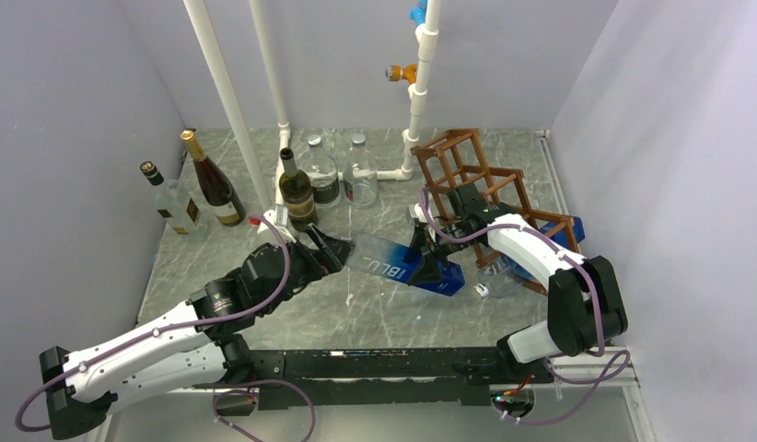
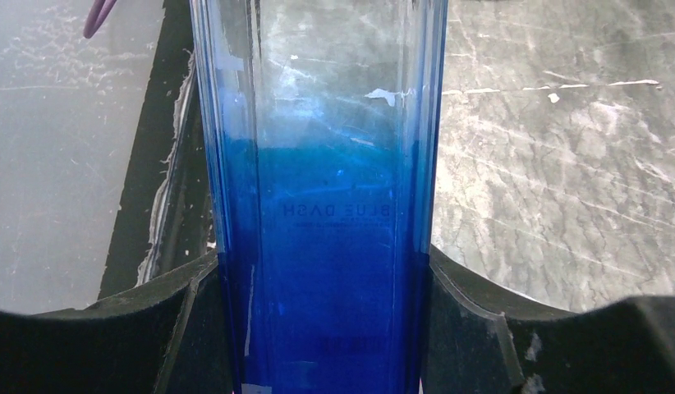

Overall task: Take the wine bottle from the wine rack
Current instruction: Pick up the wine bottle from the wine rack.

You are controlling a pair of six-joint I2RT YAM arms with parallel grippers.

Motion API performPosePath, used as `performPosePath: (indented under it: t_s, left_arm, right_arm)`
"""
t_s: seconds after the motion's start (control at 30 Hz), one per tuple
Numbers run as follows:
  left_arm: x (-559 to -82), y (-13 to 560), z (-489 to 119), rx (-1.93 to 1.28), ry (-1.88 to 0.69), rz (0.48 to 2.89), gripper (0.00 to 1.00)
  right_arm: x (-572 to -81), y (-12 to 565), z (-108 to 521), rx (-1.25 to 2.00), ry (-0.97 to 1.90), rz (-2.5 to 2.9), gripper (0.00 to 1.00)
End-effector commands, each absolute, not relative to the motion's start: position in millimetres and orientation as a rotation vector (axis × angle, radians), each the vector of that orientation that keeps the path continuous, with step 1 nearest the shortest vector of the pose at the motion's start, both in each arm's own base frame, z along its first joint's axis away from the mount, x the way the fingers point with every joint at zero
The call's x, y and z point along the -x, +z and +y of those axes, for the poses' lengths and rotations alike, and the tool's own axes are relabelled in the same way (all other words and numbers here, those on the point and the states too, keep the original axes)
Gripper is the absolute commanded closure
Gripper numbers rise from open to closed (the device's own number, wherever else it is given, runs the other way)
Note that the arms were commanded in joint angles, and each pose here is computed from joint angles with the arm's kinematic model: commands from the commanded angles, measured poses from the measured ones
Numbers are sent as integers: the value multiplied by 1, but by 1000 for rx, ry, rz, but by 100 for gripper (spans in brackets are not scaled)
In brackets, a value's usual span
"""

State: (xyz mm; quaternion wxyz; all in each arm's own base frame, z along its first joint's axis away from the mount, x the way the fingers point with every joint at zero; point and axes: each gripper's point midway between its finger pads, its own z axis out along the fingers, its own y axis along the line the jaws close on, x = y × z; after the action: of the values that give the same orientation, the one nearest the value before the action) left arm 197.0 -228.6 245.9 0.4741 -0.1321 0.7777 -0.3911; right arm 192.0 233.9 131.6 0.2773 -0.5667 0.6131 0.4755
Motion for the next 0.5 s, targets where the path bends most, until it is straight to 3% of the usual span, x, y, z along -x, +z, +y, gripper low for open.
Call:
performPosePath:
  t_s: [0.0, 0.47]
  left_arm:
    - [-198, 248, -213, 460, -934, 1903, 0]
    - [-193, 256, -254, 578, -1159, 1943, 0]
  right_arm:
    - [-191, 176, 246, 1497, 1332, 1432, 100]
    - [-193, 173, 246, 1492, 1326, 1445, 100]
